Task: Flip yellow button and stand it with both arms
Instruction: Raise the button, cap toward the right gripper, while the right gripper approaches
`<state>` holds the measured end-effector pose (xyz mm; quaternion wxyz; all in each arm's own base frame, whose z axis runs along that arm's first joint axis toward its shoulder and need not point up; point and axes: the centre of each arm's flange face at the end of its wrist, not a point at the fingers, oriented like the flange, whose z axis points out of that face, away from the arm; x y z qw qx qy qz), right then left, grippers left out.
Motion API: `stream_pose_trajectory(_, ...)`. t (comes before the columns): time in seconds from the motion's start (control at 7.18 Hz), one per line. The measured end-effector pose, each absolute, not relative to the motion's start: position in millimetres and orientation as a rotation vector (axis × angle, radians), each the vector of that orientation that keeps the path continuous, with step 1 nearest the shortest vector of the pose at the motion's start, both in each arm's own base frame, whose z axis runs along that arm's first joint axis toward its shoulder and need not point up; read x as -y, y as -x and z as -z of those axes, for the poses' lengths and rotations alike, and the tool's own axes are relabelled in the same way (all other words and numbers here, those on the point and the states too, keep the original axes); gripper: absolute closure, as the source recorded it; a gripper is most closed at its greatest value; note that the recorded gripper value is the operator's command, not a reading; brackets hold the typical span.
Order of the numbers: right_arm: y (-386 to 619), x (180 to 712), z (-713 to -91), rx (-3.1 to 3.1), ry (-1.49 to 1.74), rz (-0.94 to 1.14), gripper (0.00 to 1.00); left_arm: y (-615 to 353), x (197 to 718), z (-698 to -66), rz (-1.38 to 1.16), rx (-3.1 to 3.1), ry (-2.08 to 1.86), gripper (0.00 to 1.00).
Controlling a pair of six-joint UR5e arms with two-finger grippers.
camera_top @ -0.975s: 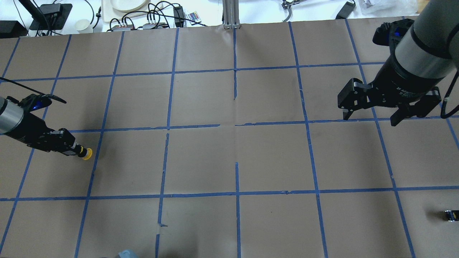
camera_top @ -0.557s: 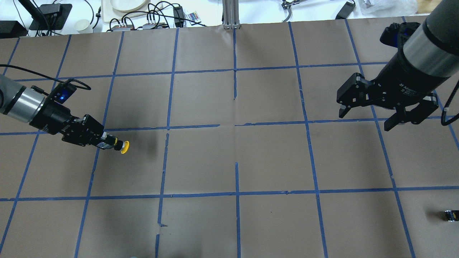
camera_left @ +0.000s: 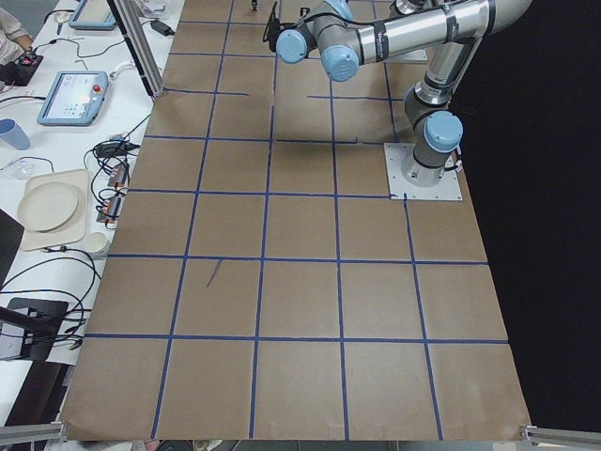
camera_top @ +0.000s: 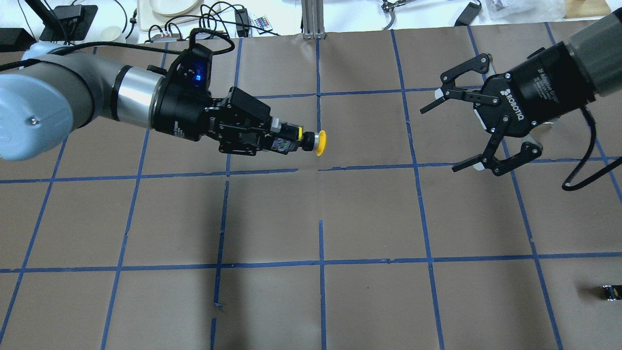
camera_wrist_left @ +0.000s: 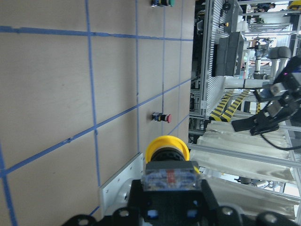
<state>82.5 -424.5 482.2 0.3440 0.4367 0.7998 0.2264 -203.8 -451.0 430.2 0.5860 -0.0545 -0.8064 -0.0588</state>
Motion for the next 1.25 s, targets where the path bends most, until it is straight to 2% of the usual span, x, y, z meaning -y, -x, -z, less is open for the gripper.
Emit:
stream_pose_trajectory(0.56, -85, 430, -483, -1.692, -1.315, -0.820, 0.00, 256, 444, -460, 0.040, 1.650, 0.130, 0.77)
stream_pose_trajectory(1.25, -88, 426, -509, -1.539, -1.376, -0.873, 0.00, 264, 441, -474, -0.039, 1.547, 0.130, 0.77)
